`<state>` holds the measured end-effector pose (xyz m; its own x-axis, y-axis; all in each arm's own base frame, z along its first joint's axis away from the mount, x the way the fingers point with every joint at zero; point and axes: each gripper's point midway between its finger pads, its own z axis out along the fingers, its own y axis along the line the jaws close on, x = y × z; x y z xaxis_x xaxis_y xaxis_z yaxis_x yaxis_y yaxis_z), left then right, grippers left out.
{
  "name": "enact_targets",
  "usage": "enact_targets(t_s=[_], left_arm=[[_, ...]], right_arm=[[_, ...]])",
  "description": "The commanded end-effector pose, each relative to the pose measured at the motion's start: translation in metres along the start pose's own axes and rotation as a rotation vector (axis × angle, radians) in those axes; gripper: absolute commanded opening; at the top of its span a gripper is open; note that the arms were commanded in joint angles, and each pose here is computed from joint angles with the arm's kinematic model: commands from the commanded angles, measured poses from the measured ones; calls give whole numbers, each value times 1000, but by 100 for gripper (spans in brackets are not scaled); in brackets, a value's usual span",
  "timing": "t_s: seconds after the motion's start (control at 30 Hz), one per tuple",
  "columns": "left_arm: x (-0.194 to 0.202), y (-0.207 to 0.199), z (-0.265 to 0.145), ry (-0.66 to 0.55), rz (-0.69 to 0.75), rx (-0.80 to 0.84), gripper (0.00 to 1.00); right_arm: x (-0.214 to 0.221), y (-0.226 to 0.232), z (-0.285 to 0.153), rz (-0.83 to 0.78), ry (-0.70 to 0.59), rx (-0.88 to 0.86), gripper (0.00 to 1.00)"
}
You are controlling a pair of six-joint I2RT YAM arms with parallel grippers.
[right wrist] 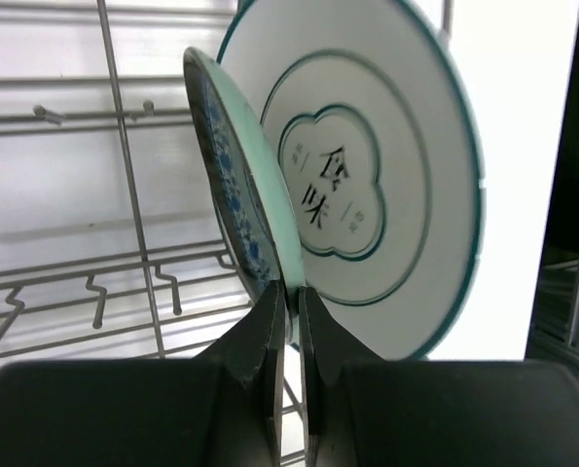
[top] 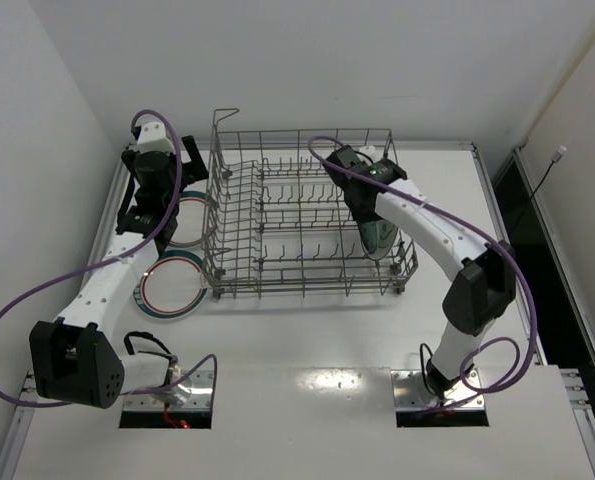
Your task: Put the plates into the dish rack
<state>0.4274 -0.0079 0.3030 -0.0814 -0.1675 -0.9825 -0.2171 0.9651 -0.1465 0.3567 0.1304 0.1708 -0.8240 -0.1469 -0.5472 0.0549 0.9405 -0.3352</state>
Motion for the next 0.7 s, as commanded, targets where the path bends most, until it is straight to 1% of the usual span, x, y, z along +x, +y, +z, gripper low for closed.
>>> enact_targets(t_s=[0.0,0.13,0.2,0.5,0.67], left_arm=[[-23,-5,-3,-55,-20,11,100],[-23,-5,-3,-55,-20,11,100],[-23,-5,-3,-55,-20,11,100],[-23,-5,-3,-55,-20,11,100],[-19,-5,0,-46,-17,10,100]], right_arm=[[-49,-8,-25,102,-161,15,0],[-54,-17,-27,80,-182,54,0],[-60,-20,-32,98,-206,56,0],[-74,-20,-45,121,-239,18,0],[-68,-18,-39,102,-217,27,0]])
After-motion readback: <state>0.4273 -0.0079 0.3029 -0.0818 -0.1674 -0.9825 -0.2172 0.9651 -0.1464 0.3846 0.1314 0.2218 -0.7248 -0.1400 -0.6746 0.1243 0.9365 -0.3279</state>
